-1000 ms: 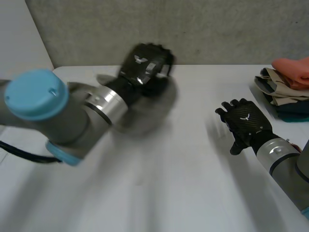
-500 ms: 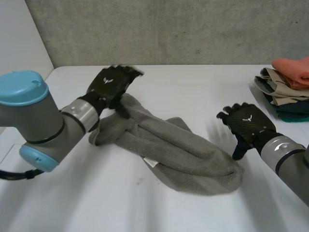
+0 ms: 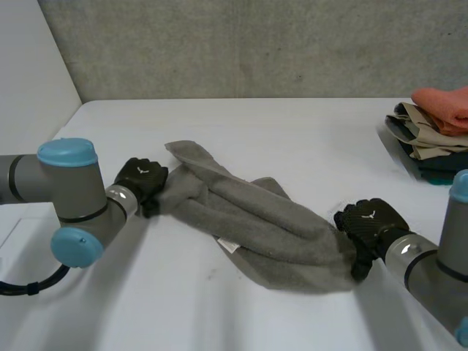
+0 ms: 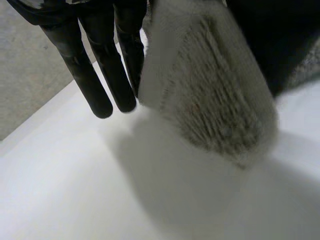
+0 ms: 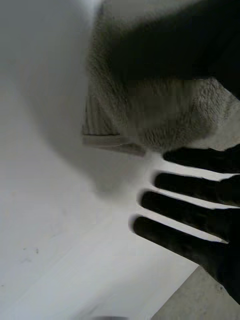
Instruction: Fold the laundry.
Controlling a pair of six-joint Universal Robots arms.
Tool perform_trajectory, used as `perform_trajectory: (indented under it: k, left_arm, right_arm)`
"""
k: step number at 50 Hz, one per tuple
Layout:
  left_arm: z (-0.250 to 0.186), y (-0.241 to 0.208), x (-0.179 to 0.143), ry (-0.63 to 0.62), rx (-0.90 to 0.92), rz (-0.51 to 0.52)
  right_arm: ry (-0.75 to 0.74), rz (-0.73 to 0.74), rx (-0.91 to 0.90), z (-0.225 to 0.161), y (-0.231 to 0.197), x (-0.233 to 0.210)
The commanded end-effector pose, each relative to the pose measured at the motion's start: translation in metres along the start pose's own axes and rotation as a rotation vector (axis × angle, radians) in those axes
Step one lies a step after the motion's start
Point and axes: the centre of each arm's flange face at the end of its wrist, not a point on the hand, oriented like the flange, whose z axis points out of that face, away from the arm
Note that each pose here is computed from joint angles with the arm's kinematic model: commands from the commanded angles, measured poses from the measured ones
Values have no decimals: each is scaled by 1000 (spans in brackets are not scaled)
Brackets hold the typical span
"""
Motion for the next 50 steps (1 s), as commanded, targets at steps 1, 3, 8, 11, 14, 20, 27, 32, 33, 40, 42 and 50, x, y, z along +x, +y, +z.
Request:
perform_trajectory:
  k: [1,3,8,11,14,20,27,32,33,40,42,50]
  left_arm:
    - [-11,-13,3,-3,33,10]
    - [-20,-27,0,-11,67,11]
    - [-62,-67,-12,-42,167,7]
    - [-93,-92,-21,-73,241,-10]
    - [-118,-111,-28,-97,308,-41]
    - [-171,-146,-46,-142,468,-149]
    - [-176,-148,-43,-84,490,-220]
    - [-136,-113,-23,-15,344,-243]
    - [-132,-110,-21,-10,330,-242]
    - [-112,-105,-18,-14,296,-249]
    - [-112,-105,-19,-24,298,-251]
    - [-118,-109,-19,-25,311,-249]
  right_arm:
    - [25,-23,32,8,-1,0]
    - [39,-21,44,8,-4,6]
    - [118,-56,163,-13,-40,26]
    - [192,-121,244,-32,-66,43]
    - [288,-193,287,-48,-87,68]
    - [356,-273,409,-64,-126,92]
    - [312,-266,497,-15,-148,106]
    - [292,-270,512,45,-138,103]
    - [288,-274,519,54,-136,101]
    - [292,-295,635,94,-134,74]
    - [327,-262,598,90,-129,75]
    - [341,-128,372,40,-102,78]
